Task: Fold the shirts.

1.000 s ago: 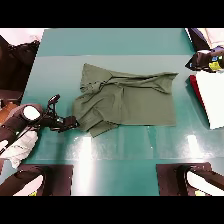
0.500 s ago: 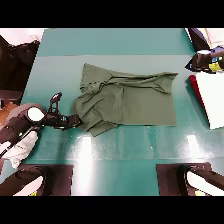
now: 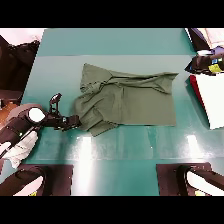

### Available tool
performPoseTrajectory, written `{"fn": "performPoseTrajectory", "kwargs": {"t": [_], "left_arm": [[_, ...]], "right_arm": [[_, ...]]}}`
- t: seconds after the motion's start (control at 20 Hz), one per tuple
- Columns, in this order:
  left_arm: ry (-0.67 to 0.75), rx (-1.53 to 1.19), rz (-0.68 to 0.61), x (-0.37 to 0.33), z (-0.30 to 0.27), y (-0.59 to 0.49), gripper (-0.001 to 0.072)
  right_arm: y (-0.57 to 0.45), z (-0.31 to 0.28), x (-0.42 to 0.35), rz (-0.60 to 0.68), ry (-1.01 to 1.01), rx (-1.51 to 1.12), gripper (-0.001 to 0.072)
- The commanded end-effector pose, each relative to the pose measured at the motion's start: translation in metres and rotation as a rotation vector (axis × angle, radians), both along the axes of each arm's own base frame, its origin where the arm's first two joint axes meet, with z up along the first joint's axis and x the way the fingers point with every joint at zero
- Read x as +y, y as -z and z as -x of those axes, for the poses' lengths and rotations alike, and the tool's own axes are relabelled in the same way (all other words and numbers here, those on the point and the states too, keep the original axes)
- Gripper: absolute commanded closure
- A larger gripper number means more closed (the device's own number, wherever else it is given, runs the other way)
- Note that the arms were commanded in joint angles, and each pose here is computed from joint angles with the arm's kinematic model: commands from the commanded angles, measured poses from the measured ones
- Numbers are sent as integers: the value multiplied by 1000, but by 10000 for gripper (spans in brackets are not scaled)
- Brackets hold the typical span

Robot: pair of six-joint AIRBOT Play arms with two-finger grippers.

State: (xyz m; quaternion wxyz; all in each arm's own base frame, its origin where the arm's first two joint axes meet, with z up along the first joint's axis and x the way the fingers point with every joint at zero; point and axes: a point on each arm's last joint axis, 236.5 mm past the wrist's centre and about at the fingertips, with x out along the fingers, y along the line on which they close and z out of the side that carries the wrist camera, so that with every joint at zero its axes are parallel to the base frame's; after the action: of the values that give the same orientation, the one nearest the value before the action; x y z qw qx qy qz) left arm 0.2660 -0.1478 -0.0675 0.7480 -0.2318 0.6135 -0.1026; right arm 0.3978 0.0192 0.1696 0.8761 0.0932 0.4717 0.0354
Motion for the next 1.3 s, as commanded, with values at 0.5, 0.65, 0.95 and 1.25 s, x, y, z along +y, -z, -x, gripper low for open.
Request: {"fn": "performPoseTrajectory", "kwargs": {"t": [0.5,0.65,0.95,1.25], "left_arm": [[40,58,-12,-2,3,17,680],[165,-51,-37,-6,-19,-26,680],[276,-295,-161,6,-67,-126,680],[272,-326,-161,5,-74,-137,679]], "right_arm": [[8,13,-2,16,-15,62,272],[25,33,-9,24,-29,152,281],[135,108,-39,-38,74,461,281],[211,148,-33,-62,81,583,281]]}}
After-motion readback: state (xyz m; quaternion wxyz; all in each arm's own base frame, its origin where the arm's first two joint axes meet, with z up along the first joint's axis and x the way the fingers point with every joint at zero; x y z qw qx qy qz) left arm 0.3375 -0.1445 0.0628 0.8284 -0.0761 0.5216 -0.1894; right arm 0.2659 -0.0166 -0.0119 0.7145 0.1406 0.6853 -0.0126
